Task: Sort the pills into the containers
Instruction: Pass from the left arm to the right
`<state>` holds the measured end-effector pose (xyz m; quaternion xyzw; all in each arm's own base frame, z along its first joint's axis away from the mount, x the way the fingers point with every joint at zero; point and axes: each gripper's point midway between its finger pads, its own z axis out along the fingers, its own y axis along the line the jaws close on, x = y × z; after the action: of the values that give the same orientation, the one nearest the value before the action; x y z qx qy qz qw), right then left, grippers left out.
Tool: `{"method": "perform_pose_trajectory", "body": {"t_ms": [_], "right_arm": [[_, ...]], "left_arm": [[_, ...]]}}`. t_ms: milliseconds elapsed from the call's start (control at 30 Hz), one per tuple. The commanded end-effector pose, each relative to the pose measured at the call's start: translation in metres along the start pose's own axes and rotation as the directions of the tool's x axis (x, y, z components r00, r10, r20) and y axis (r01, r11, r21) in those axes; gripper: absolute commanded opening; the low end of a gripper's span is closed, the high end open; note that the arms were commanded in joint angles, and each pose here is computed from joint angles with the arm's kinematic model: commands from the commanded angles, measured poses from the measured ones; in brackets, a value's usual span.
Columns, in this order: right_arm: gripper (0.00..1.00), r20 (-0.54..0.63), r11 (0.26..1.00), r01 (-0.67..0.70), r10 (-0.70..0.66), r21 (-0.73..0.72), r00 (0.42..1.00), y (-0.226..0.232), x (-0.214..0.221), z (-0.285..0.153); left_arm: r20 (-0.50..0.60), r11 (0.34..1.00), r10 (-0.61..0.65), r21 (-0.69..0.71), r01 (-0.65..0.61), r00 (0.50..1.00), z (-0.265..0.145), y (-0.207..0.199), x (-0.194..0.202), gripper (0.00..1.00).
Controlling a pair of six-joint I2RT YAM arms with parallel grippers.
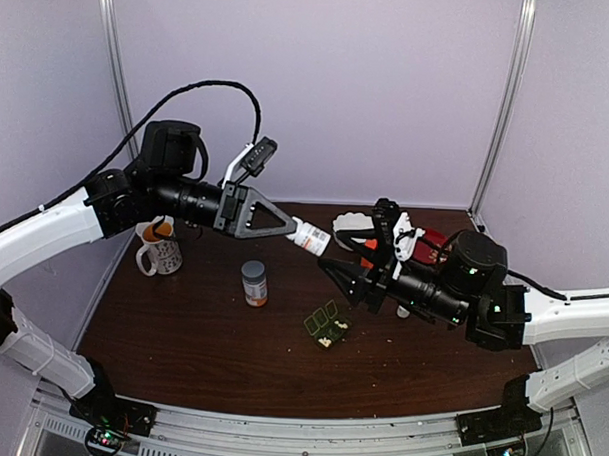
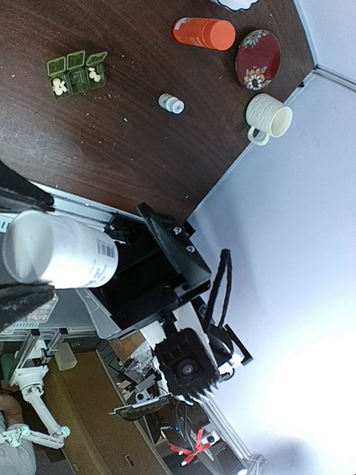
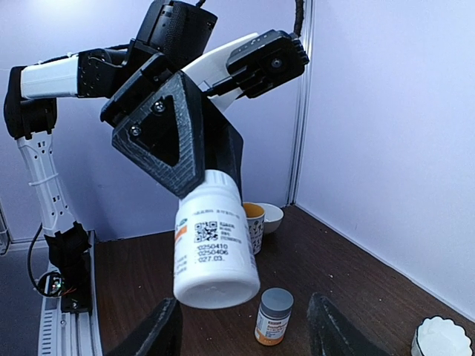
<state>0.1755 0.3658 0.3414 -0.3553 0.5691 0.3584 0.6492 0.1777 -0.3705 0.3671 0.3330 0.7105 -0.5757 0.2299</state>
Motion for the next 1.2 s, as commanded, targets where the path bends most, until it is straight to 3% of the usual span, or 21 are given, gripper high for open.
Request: {"method": "perform_pose_trajectory", "body": {"t_ms": [0, 267, 800, 933, 1167], "right_arm": [[0.59, 0.049, 0.999, 0.023, -0.021, -0.031, 0.999, 0.007, -0.014, -0.003], [0.51, 0.049, 0.998, 0.038, -0.035, -0.059, 0.998, 0.013, -0.018, 0.003], [0.55, 0.072, 0.995, 0.048, -0.041, -0.087, 0.997, 0.019, -0.025, 0.007], [0.43, 0.075, 0.994, 0.049, -0.042, -0.094, 0.996, 0.021, -0.026, 0.008], [0.41, 0.074, 0.995, 0.047, -0.04, -0.093, 0.996, 0.021, -0.026, 0.01]], "left_arm": [[0.034, 0.998, 0.047, 0.048, -0.048, 0.998, -0.001, -0.014, -0.013, 0.0], [0.025, 0.998, 0.035, 0.047, -0.036, 0.999, 0.0, -0.012, -0.009, 0.0], [0.007, 0.999, 0.013, 0.047, -0.013, 1.0, 0.004, -0.006, -0.005, 0.0], [0.004, 0.999, 0.009, 0.048, -0.009, 1.0, 0.005, -0.006, -0.004, 0.0], [-0.002, 0.999, 0.004, 0.05, -0.004, 1.0, 0.006, -0.004, -0.002, 0.0]]}}
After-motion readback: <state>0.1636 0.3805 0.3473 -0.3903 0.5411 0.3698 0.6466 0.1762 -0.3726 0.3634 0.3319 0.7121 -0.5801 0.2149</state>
